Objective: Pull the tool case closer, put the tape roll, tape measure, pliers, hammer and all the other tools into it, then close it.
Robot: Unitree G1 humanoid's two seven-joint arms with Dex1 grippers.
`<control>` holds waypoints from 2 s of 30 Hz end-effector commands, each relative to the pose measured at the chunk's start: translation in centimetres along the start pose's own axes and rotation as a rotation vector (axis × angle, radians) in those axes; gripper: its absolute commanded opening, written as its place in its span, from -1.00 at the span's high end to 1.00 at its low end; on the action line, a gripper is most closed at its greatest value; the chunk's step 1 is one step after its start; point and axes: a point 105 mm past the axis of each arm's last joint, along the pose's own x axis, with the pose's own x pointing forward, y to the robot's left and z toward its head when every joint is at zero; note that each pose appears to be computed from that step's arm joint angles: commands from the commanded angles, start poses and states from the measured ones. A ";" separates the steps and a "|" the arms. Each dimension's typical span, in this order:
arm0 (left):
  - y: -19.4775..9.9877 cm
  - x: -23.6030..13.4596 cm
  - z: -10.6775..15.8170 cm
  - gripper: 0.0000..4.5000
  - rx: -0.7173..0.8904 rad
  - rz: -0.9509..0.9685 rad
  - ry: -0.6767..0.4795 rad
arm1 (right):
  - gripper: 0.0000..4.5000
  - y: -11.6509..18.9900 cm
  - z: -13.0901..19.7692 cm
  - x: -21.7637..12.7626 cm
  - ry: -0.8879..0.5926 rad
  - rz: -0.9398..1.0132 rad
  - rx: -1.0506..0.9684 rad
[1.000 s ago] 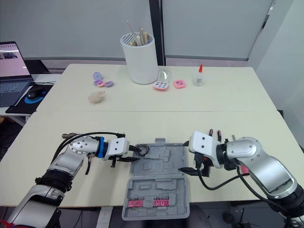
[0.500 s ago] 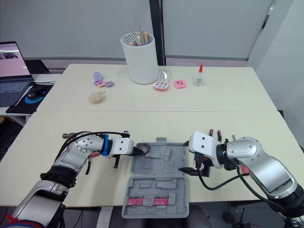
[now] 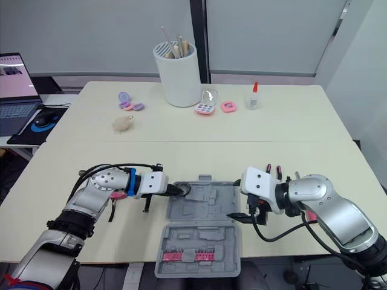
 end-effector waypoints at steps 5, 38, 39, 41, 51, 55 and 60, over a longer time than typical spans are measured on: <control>0.0 -0.4 -0.2 0.77 -0.016 0.006 0.001 | -1.00 0.0 1.1 -0.3 -0.030 -0.014 -0.046; -0.1 1.3 -0.8 0.99 0.103 -0.023 0.046 | -1.00 -0.1 1.1 -0.4 -0.027 -0.019 -0.051; 0.1 1.1 -0.6 0.99 0.098 -0.014 0.037 | -1.00 -0.1 1.1 -0.4 -0.028 -0.019 -0.051; 0.4 0.5 -0.2 0.99 0.096 -0.002 0.023 | -1.00 -0.1 1.2 -0.4 -0.029 -0.020 -0.051; -1.8 -5.5 0.2 0.99 -0.229 0.034 0.033 | -1.00 0.7 1.4 -0.2 -0.046 0.010 -0.035; -4.7 -6.0 -1.5 0.99 -0.271 0.010 0.123 | -1.00 1.3 1.5 -0.1 -0.047 0.046 -0.032; -6.6 -5.5 -3.3 0.99 -0.329 0.033 0.200 | -1.00 1.7 1.8 0.2 -0.053 0.075 -0.040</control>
